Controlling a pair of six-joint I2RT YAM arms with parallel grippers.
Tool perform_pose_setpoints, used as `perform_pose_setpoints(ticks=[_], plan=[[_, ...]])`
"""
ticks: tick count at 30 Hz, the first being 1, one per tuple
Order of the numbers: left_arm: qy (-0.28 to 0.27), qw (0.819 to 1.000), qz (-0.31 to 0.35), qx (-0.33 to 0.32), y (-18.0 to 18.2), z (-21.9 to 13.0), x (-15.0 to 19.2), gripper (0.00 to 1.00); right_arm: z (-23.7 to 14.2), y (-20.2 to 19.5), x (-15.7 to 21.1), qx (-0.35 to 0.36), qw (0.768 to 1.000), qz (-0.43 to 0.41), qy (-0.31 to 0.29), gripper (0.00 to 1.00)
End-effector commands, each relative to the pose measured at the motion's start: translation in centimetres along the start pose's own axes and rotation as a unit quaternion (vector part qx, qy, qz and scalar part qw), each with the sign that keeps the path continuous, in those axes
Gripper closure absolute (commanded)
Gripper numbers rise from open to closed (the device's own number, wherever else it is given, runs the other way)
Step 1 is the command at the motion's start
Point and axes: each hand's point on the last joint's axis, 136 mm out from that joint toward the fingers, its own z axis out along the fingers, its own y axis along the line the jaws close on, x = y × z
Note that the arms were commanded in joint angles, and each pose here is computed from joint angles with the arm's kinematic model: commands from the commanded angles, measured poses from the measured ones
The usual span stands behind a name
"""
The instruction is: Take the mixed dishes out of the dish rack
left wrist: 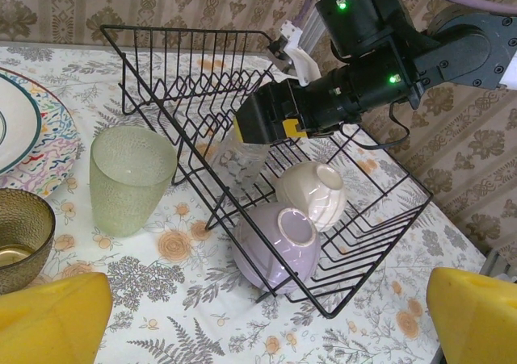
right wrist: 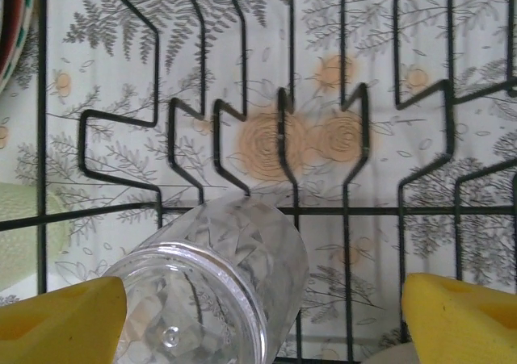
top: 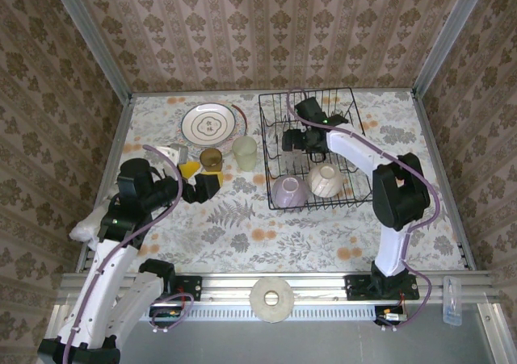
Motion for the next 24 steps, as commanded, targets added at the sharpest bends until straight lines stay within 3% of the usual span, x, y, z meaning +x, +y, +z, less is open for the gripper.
perform_pose_setpoints(ticks=[1, 7, 12, 24], plan=[[-0.006, 1.0, -0.002, 0.01, -0.1, 0.1, -0.2, 0.0, 0.2, -3.0, 2.0, 0.051, 0.998, -0.001, 0.028, 0.12], [-0.004, 1.0, -0.007, 0.026, -0.6, 0.2, -0.1, 0.0, -2.6, -1.3, 0.5, 0.02, 1.0, -0.011, -0.016, 0.09], [0.002, 0.999, -0.014, 0.039, -0.8, 0.5, 0.0, 0.0, -4.7, 1.4, -0.3, -0.024, 0.999, -0.034, -0.032, 0.0], [-0.001, 0.999, -0.012, 0.04, -1.0, 0.3, 0.0, 0.0, -0.6, 1.6, 1.0, -0.002, 0.997, -0.068, 0.036, 0.0]])
